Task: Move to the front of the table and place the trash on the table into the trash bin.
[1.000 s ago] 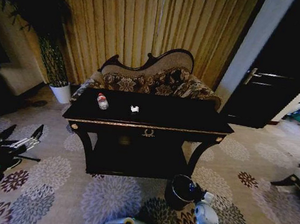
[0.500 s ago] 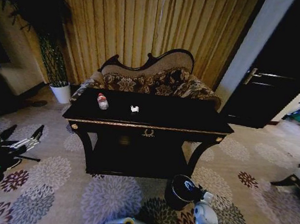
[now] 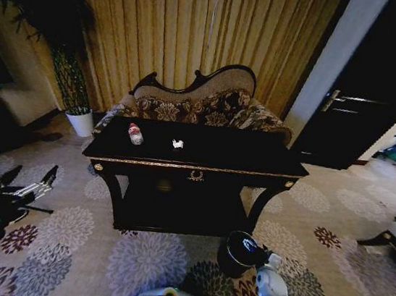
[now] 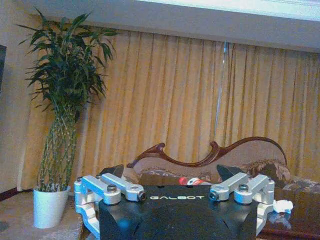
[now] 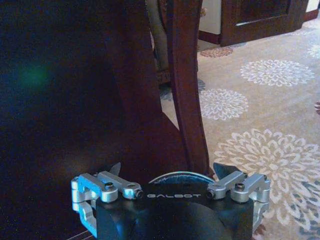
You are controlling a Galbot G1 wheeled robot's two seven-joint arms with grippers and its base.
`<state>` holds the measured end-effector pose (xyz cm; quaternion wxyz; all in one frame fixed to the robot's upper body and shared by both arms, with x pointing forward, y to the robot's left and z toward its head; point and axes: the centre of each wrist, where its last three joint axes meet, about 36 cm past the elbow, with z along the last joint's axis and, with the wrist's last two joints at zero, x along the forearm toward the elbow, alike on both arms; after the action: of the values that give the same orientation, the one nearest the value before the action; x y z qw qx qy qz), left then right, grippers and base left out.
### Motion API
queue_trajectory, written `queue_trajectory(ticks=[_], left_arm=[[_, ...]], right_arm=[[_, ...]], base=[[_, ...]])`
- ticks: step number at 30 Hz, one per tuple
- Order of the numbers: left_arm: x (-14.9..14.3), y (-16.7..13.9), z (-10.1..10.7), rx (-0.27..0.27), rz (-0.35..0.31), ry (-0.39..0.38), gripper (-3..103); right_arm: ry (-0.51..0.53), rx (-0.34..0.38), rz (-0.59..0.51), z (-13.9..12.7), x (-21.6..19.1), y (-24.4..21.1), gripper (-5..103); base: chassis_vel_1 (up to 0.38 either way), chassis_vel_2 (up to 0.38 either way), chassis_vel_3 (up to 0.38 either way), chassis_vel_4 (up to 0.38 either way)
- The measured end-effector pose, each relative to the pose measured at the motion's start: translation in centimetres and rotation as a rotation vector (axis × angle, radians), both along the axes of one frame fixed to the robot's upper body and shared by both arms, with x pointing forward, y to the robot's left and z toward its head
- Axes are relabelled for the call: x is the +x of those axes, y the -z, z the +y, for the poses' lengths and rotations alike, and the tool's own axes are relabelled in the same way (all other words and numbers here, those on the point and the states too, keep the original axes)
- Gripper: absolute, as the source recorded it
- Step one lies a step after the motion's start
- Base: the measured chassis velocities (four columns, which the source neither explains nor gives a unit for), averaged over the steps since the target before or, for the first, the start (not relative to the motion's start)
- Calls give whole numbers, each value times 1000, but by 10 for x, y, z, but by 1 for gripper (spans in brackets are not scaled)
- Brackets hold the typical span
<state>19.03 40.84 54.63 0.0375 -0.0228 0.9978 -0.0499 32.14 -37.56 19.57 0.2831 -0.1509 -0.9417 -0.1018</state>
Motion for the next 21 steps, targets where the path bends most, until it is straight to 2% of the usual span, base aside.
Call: queue_trajectory(ticks=[5,12,15,16,19,21], left_arm=[[0,0,0,0,-1,-1,100],[0,1,0,0,-3,0,100],[1,0,0,0,-4,1,100],[1,0,0,0,-4,1,100],[1,0,-1,1,-5,1,100],[1,0,-1,1,-5,1,100]], right_arm=[[-9,-20,9,-1,-1,1,100],[-6,-12,-23,-1,3,-8,100],[-8,-31,-112,-3,13,-26,100],[-8,-31,-112,-3,13,-26,100],[-48,-81,-233,-7,21,-56,100],[-57,-88,-256,-7,21,-63,100]], base=[[0,0,0,0],[0,0,0,0],[0,0,0,0],[0,0,0,0],[0,0,0,0],[0,0,0,0]])
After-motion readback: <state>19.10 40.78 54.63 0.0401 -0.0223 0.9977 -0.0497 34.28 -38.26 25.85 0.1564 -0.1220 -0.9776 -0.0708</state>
